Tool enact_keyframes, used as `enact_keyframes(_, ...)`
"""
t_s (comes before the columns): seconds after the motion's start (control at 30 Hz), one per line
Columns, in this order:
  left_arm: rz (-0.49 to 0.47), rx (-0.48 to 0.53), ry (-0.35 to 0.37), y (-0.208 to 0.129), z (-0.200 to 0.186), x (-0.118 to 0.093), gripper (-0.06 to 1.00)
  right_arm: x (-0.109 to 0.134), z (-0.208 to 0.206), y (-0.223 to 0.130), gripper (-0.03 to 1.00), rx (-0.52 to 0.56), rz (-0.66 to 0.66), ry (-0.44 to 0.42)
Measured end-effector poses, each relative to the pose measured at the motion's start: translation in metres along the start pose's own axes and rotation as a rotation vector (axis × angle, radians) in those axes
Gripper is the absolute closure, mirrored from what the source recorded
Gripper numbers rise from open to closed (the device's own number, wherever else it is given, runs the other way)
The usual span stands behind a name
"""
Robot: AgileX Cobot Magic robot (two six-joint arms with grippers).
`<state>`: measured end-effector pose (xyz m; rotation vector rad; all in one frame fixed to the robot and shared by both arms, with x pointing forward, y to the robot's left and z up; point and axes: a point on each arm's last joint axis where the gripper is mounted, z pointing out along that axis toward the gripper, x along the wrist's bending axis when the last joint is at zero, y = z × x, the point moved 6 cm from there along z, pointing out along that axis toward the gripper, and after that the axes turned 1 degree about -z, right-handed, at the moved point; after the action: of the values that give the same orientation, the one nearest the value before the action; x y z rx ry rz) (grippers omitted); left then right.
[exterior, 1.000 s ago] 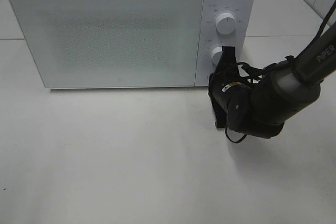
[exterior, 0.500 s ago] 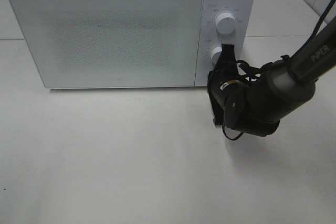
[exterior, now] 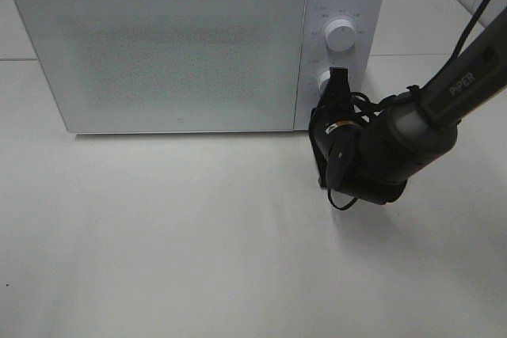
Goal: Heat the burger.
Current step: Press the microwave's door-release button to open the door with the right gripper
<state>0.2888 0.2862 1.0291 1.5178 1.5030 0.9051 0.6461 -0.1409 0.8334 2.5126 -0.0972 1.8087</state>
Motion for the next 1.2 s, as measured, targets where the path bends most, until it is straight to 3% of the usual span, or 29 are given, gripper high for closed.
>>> enact_keyframes(0.9,0.0,0.0,0.0,0.0,0.0,0.0,-0.04,0.0014,0.0055,0.0008,0.95,0.0,0.014,-0.034)
enact_keyframes(1.2,0.0,0.0,0.0,0.0,0.0,0.0,-0.04,0.0046,0.0018,0.0025,0.95,0.05,-0.007,-0.077)
